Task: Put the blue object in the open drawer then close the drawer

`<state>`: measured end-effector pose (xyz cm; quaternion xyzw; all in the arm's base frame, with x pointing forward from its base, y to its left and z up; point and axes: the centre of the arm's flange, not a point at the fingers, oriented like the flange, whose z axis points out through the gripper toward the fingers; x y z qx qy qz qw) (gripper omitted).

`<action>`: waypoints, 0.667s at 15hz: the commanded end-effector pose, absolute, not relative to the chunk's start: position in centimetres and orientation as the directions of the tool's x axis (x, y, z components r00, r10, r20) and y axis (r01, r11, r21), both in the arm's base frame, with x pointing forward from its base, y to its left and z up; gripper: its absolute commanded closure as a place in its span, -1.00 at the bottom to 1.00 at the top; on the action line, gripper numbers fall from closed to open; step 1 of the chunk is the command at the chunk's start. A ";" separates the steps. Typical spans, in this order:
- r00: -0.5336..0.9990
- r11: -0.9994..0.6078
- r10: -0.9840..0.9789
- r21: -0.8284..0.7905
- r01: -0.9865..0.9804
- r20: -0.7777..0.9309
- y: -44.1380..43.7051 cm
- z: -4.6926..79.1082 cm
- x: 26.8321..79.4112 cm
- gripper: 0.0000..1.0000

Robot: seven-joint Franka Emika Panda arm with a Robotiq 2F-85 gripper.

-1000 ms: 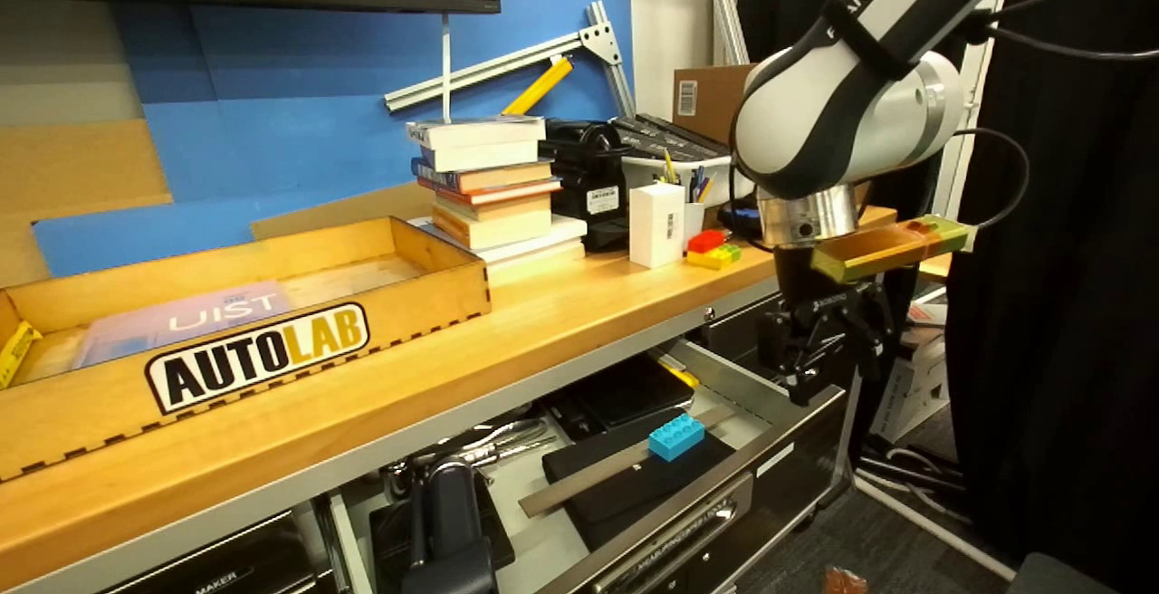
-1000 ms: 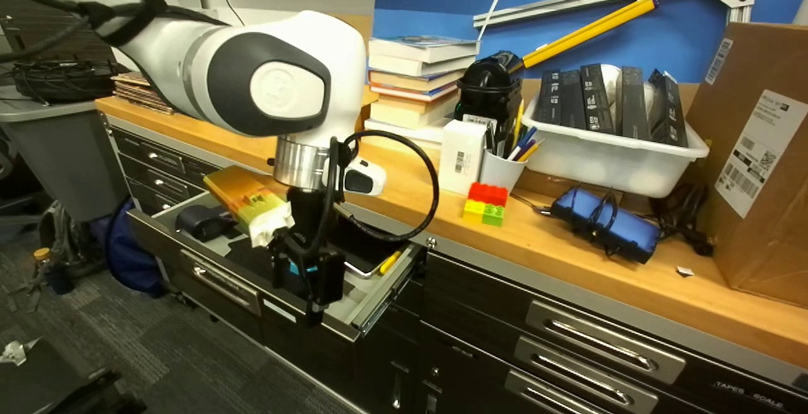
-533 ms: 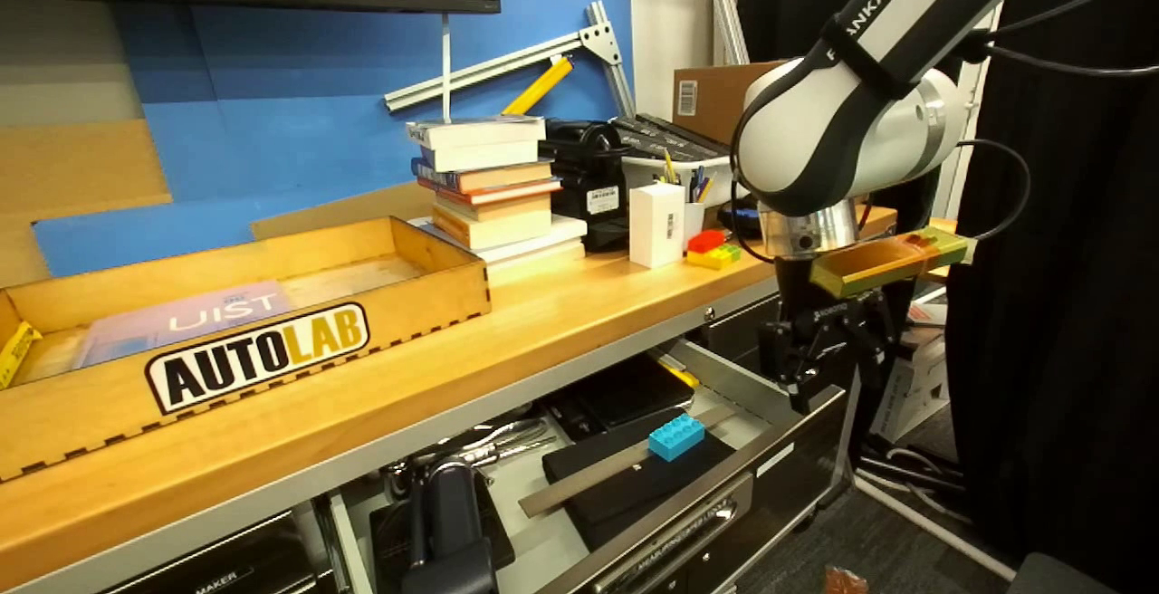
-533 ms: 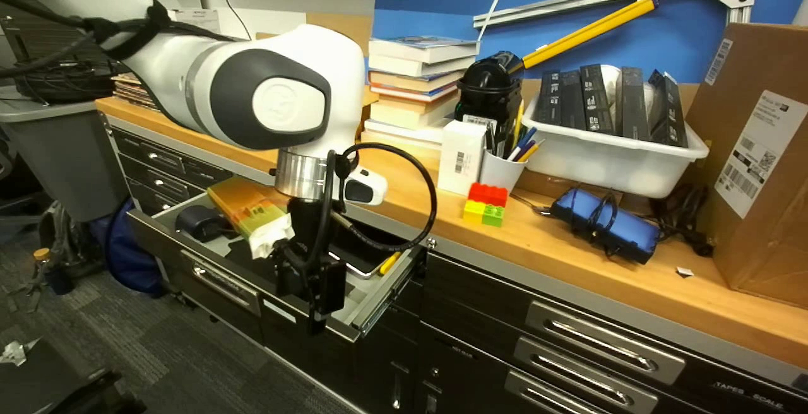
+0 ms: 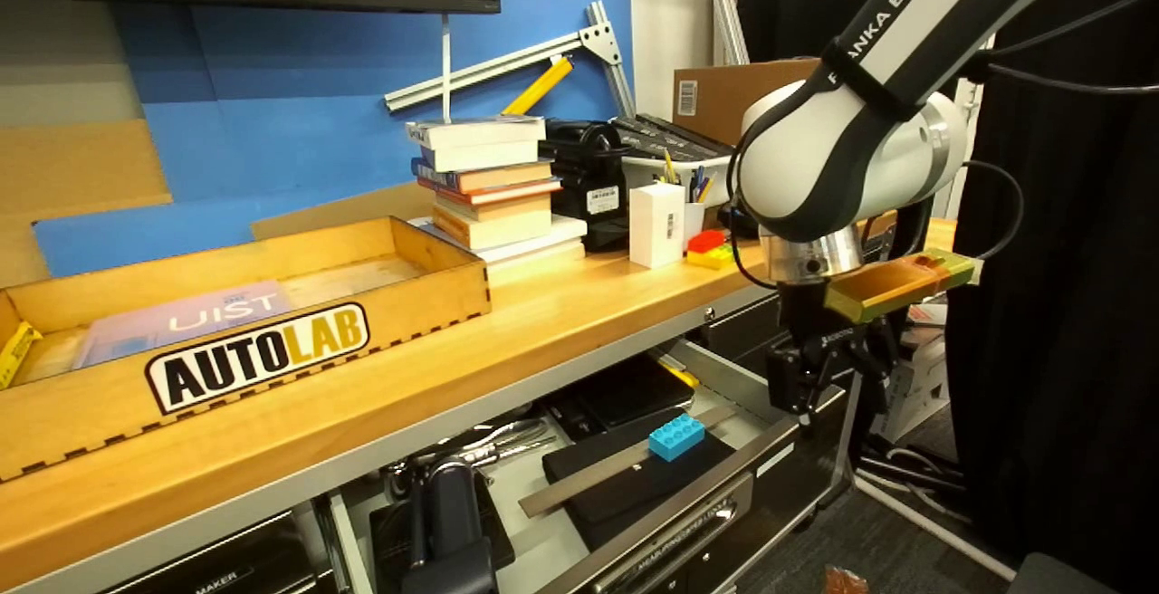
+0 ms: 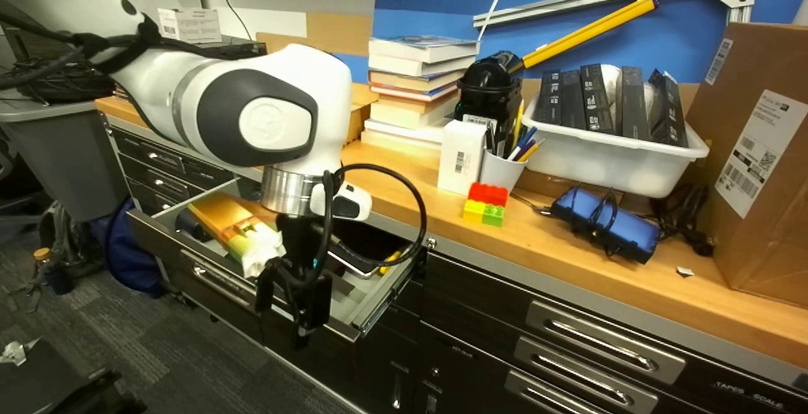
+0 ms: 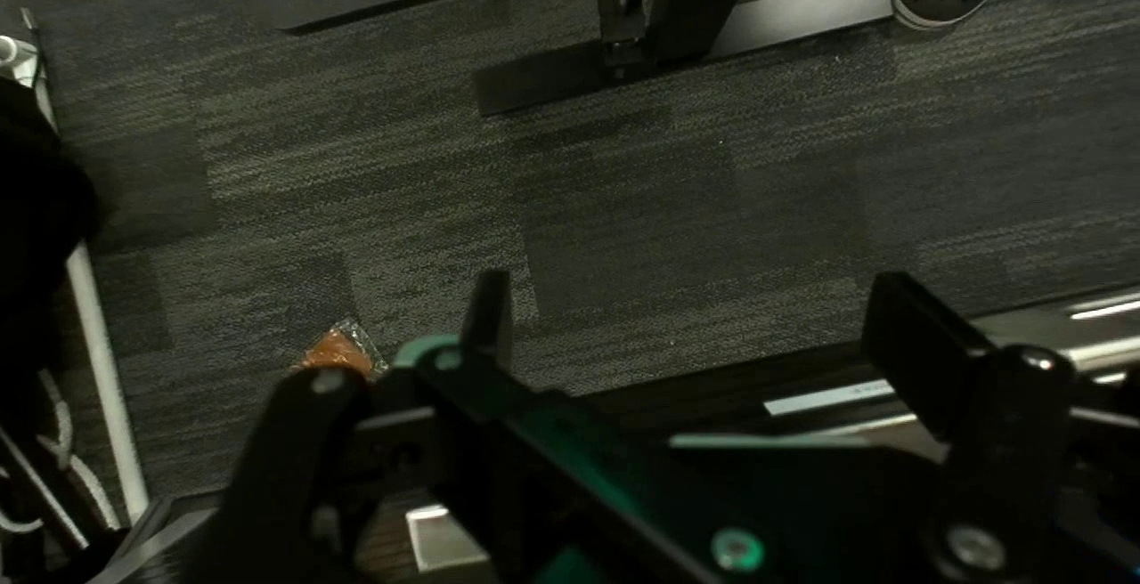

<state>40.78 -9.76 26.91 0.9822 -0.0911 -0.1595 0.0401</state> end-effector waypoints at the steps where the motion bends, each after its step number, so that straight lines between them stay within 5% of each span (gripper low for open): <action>1: 0.964 -0.983 -0.164 0.117 -0.141 -0.210 -8.6 24.6 39.3 -1.00; 2: 0.973 -0.985 -0.151 0.115 -0.132 -0.174 -8.3 24.1 39.2 -1.00; 3: 0.982 -0.984 -0.143 0.120 -0.128 -0.121 -7.8 23.4 39.3 -0.50; 4: 0.986 -0.984 -0.147 0.112 -0.138 -0.076 -7.3 22.9 39.5 -0.48; 10: 0.980 -0.987 -0.124 0.081 -0.138 0.158 -3.3 21.8 41.1 0.46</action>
